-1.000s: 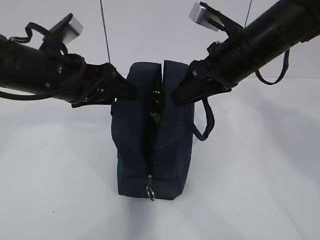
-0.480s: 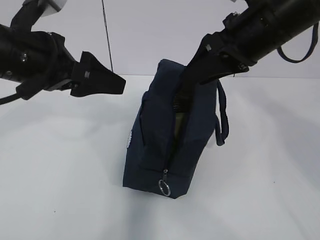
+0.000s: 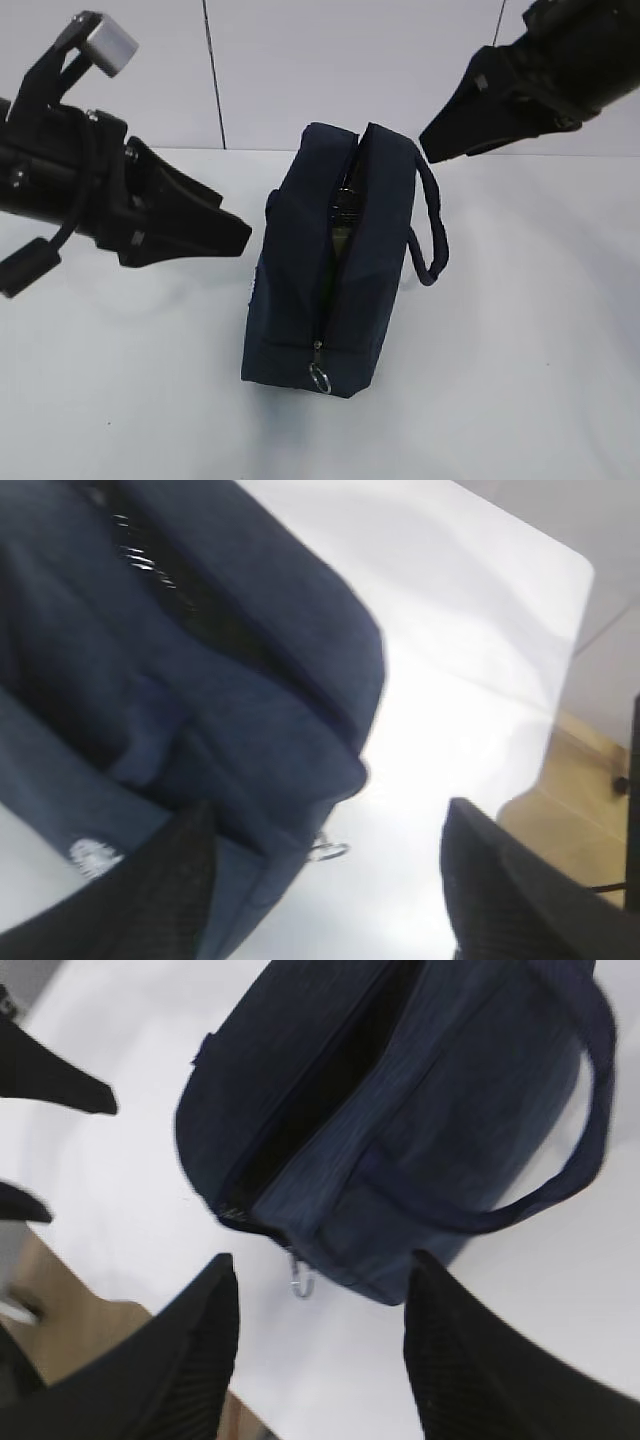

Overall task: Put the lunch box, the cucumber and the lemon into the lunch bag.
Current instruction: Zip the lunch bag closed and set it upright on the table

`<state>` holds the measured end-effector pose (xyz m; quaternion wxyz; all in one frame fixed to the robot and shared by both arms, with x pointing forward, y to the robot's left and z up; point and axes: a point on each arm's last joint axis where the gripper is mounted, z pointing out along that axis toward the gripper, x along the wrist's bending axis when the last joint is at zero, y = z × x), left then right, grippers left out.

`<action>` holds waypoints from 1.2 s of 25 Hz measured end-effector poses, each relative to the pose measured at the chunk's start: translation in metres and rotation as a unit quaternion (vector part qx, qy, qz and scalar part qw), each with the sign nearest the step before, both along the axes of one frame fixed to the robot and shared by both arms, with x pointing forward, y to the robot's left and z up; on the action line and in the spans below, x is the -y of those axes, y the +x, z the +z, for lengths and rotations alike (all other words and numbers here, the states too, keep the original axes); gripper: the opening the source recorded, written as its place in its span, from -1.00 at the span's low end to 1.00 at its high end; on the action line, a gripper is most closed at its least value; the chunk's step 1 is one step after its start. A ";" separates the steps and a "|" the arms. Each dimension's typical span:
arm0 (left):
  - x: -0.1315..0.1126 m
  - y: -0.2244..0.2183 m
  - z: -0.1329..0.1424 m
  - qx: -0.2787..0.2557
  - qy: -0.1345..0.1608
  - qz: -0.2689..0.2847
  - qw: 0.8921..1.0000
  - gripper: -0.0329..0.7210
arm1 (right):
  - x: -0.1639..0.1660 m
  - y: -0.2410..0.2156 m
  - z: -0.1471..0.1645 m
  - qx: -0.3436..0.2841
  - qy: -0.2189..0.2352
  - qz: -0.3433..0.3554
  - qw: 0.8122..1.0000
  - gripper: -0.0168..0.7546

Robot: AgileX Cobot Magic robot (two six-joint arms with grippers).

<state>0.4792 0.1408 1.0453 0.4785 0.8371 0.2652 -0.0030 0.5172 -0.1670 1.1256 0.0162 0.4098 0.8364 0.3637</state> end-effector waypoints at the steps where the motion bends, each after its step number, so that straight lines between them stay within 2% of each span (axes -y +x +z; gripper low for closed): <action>1: 0.000 -0.004 -0.005 0.000 -0.004 -0.007 1.000 0.41 | 0.003 -0.006 -0.004 -0.001 0.002 -0.009 1.000 0.14; 3: -0.001 -0.010 -0.013 0.002 -0.014 -0.020 1.000 0.41 | 0.008 -0.023 -0.014 0.002 0.024 -0.035 0.999 0.14; 8: 0.001 -0.012 -0.015 0.031 -0.045 -0.023 0.998 0.41 | 0.016 -0.067 -0.051 0.008 0.128 -0.087 0.988 0.14; 12: 0.004 -0.005 -0.026 0.017 -0.047 -0.020 0.999 0.41 | 0.018 -0.086 -0.083 -0.002 0.183 -0.098 0.978 0.14; 18: 0.008 0.004 -0.045 -0.004 -0.046 -0.017 0.999 0.41 | 0.021 -0.095 -0.107 -0.001 0.179 -0.097 0.979 0.14; 23: 0.008 0.005 -0.050 -0.008 -0.042 -0.016 0.999 0.41 | 0.023 -0.102 -0.121 -0.005 0.166 -0.090 0.982 0.14; 28: 0.001 0.003 -0.064 -0.012 -0.010 0.014 1.000 0.40 | 0.022 -0.101 -0.130 -0.020 0.160 -0.088 0.983 0.14; 30: 0.000 0.003 -0.069 -0.015 -0.008 0.024 1.000 0.39 | 0.021 -0.099 -0.133 -0.030 0.162 -0.085 0.983 0.13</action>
